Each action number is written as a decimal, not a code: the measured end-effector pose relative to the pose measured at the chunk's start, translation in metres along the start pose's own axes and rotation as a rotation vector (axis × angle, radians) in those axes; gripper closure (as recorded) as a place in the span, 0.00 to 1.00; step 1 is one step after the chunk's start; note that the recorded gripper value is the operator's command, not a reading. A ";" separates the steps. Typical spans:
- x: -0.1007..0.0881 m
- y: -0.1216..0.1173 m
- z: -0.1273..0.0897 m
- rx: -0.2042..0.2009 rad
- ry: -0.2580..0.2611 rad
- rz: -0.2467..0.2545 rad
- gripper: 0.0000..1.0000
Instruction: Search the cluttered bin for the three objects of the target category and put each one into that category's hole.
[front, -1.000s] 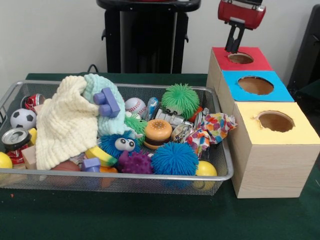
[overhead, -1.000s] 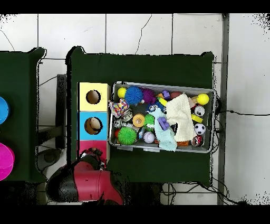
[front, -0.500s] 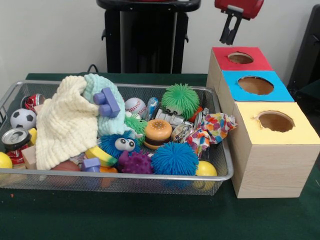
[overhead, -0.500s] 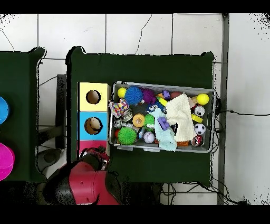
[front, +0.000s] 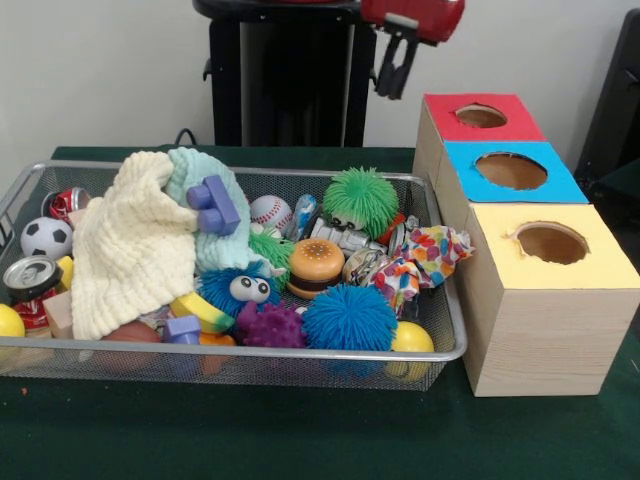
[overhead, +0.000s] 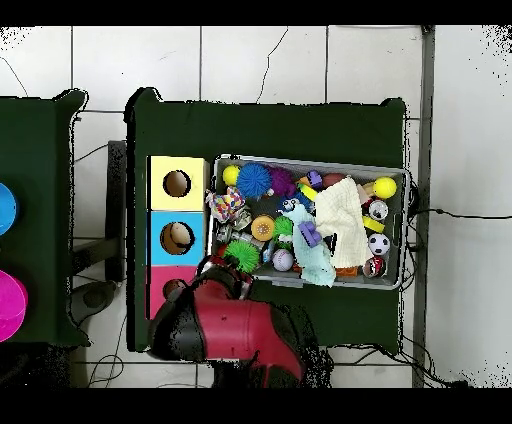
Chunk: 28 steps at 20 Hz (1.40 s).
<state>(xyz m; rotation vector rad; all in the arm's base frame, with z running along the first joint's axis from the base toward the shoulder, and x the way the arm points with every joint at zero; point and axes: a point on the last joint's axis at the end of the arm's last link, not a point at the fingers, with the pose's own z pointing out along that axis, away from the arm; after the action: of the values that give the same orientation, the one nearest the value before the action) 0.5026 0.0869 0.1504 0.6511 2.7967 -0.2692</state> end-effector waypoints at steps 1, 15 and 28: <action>-0.004 -0.005 0.003 0.000 0.004 0.010 1.00; -0.019 -0.036 0.044 -0.016 0.046 -0.064 0.00; -0.011 -0.022 0.073 -0.108 -0.044 -0.150 0.00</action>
<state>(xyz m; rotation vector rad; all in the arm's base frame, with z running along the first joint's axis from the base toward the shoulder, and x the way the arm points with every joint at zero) 0.5166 0.0459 0.0873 0.4071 2.7982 -0.1576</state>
